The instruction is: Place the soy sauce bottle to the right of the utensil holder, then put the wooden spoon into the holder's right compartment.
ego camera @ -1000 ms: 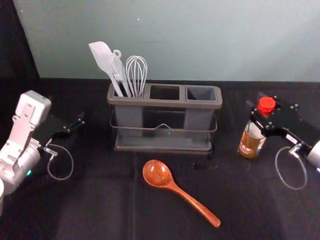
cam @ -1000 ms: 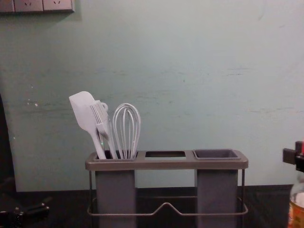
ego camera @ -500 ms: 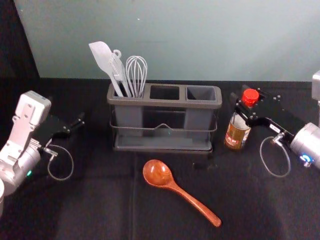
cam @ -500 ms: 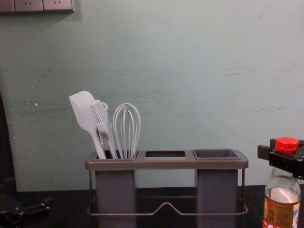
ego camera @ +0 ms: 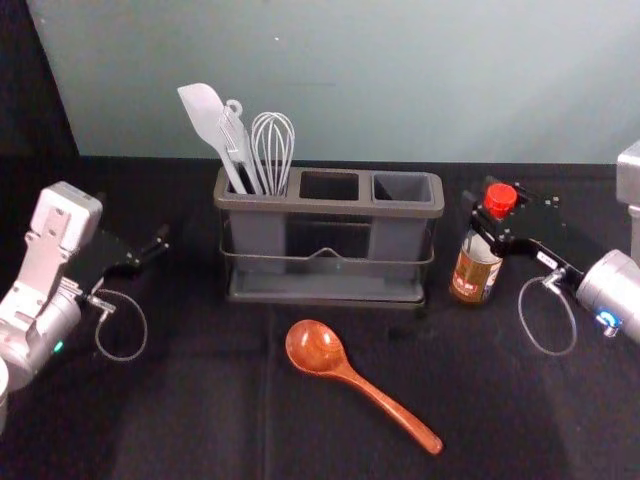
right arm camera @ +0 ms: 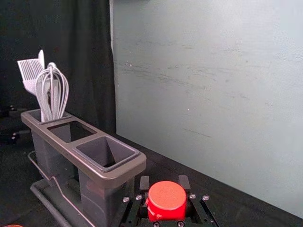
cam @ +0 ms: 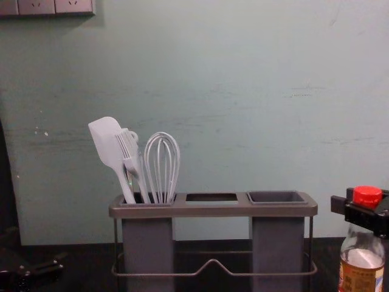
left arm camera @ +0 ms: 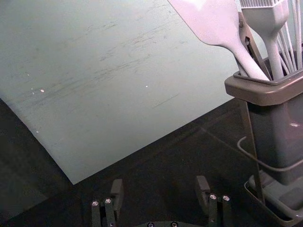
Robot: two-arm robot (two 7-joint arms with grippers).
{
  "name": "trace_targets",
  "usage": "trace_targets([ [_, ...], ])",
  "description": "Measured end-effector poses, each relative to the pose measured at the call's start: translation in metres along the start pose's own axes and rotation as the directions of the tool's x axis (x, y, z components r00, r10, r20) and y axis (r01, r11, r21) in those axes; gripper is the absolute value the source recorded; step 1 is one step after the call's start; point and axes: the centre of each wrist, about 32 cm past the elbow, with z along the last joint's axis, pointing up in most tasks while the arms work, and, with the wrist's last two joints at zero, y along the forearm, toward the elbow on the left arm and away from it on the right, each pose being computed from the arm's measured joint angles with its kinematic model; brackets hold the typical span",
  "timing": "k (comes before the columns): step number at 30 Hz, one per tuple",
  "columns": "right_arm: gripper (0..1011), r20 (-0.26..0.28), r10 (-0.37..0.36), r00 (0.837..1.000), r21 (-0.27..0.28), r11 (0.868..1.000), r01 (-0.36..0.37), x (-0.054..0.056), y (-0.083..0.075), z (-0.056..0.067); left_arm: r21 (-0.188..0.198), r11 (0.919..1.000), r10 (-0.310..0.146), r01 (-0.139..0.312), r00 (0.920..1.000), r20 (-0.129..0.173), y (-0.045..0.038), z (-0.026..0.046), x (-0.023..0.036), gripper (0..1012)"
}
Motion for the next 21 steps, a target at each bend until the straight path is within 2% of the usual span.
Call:
trace_targets([
  [11,378,0.001,0.0,1.0,0.0,1.0,0.0,0.0,-0.0001,-0.0006,0.0,1.0,0.0,0.0,1.0,0.0,0.0,0.0,0.0,1005],
  [15,478,0.001,0.0,1.0,0.001,1.0,0.0,0.0001,-0.0003,-0.0004,0.0,1.0,0.0,0.0,1.0,0.0,0.0,0.0,0.0,1005],
  [21,681,0.001,-0.001,1.0,0.001,1.0,0.001,0.0002,-0.0004,-0.0002,0.0,1.0,0.0,0.0,1.0,0.0,0.0,0.0,0.0,1005],
])
